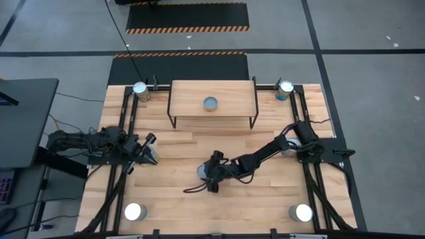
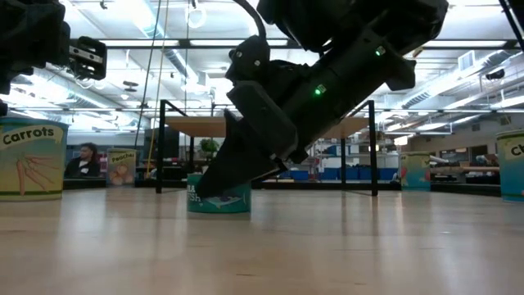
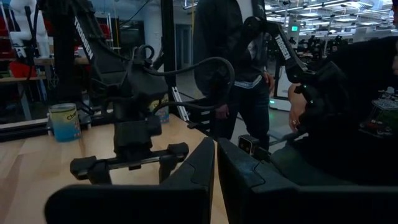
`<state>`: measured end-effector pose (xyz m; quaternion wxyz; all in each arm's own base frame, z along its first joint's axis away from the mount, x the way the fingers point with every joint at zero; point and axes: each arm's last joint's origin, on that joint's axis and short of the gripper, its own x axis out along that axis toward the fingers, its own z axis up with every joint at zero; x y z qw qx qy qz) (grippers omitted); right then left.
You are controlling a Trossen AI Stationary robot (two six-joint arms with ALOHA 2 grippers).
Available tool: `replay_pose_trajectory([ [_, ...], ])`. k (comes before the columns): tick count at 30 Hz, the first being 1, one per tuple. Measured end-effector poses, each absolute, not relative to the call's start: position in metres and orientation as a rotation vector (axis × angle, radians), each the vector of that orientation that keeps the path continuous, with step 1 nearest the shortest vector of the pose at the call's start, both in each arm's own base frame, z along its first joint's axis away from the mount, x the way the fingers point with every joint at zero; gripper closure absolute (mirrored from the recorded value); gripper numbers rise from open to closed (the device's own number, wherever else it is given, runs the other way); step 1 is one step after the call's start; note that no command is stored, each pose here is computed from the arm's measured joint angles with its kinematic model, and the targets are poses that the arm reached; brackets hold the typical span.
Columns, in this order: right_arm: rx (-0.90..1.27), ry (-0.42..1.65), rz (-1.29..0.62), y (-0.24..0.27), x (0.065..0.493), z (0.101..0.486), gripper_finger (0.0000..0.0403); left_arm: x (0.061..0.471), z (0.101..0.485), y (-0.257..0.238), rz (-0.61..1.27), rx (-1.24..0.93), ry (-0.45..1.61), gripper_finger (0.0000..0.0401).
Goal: Pick and place cans onto a shelf
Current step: Put the small green tuna can on the shelf aligned with the other small yellow canned mushrooms
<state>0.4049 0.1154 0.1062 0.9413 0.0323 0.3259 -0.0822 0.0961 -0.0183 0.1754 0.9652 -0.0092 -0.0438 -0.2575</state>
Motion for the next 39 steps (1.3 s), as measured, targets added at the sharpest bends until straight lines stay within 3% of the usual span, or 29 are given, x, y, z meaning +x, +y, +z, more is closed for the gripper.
replay_pose_trajectory([
  [8,0.042,0.657,-0.016,0.111,0.406,0.126,0.0110,0.096,0.175,-0.018,-0.521,-0.019,-0.088,0.0374],
  [17,-0.178,0.477,0.063,0.080,0.381,0.237,0.0103,0.096,0.175,-0.018,-0.521,-0.019,-0.089,0.0374],
  [23,-0.256,0.357,-0.058,0.007,0.357,0.300,0.0105,0.096,0.175,-0.018,-0.521,-0.019,-0.088,0.0374],
  [30,-0.246,0.364,-0.119,-0.089,0.343,0.314,0.0104,0.096,0.175,-0.018,-0.521,-0.019,-0.089,0.0374],
  [39,-0.209,0.480,-0.038,-0.191,0.352,0.330,0.0104,0.096,0.175,-0.018,-0.521,-0.019,-0.089,0.0374],
])
